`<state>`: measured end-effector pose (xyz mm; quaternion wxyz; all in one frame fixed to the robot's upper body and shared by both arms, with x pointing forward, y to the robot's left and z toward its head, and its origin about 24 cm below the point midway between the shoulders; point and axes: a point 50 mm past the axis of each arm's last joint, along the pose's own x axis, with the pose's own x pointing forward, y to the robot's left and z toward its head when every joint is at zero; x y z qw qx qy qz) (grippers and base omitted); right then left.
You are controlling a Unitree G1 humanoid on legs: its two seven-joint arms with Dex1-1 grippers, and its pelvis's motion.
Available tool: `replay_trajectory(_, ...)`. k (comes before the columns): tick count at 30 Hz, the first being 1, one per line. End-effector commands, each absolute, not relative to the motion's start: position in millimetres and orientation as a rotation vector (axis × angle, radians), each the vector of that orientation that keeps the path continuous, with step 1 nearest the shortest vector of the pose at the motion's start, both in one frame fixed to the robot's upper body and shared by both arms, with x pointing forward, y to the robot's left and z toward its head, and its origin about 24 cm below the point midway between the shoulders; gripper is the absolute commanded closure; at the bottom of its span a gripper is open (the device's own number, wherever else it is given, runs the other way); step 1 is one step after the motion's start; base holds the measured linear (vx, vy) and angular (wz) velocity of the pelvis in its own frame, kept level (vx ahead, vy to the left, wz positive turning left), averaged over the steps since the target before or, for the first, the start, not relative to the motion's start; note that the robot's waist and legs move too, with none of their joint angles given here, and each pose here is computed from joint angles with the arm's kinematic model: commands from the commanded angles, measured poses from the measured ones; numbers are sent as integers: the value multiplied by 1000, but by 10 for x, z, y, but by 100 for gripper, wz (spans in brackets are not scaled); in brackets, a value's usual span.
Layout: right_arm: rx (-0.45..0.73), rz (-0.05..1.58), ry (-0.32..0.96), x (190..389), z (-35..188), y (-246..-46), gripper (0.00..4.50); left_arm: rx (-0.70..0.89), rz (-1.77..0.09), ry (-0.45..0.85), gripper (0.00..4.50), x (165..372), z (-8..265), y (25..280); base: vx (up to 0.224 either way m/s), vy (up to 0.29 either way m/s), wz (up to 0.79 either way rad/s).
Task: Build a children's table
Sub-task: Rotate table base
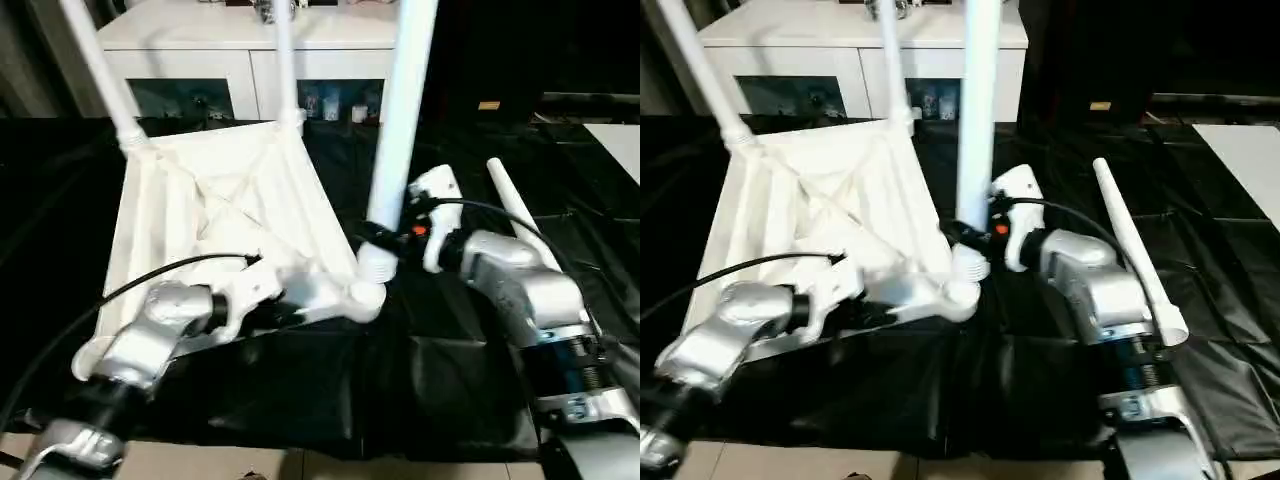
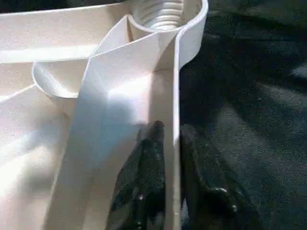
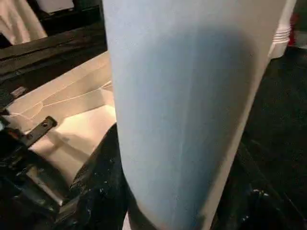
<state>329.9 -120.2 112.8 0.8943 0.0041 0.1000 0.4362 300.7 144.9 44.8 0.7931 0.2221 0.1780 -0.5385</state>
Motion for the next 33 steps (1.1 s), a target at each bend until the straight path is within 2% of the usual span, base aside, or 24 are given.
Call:
replay_trajectory(1,20,927,184,3272,1185,-1160,264,509,-1129,431,386,3025,386,1508,0,0,0)
replay_trajectory(7,26,924,186,3273,1171,-1153,264,509,-1129,474,386,3018,319,1536,0,0,0)
replay_trajectory(14,33,907,191,3276,1147,-1168,264,426,-1130,443,386,3048,312,1457,0,0,0)
replay_trajectory(17,10,905,201,3267,1115,-1169,264,445,-1122,433,386,3080,302,1433,0,0,0)
replay_trajectory(20,0,904,211,3268,1086,-1174,264,440,-1131,444,420,3078,288,1430,0,0,0)
replay_trajectory(22,-8,887,223,3292,1063,-1193,264,442,-1135,460,420,3072,274,1438,0,0,0)
replay_trajectory(23,-8,886,224,3296,1063,-1196,264,445,-1135,463,441,3070,272,1442,0,0,0)
replay_trajectory(30,-4,871,256,3341,1050,-1260,264,447,-1162,469,441,3056,288,1468,0,0,0)
replay_trajectory(33,36,866,271,3368,1016,-1264,264,451,-1187,476,441,3047,309,1481,0,0,0)
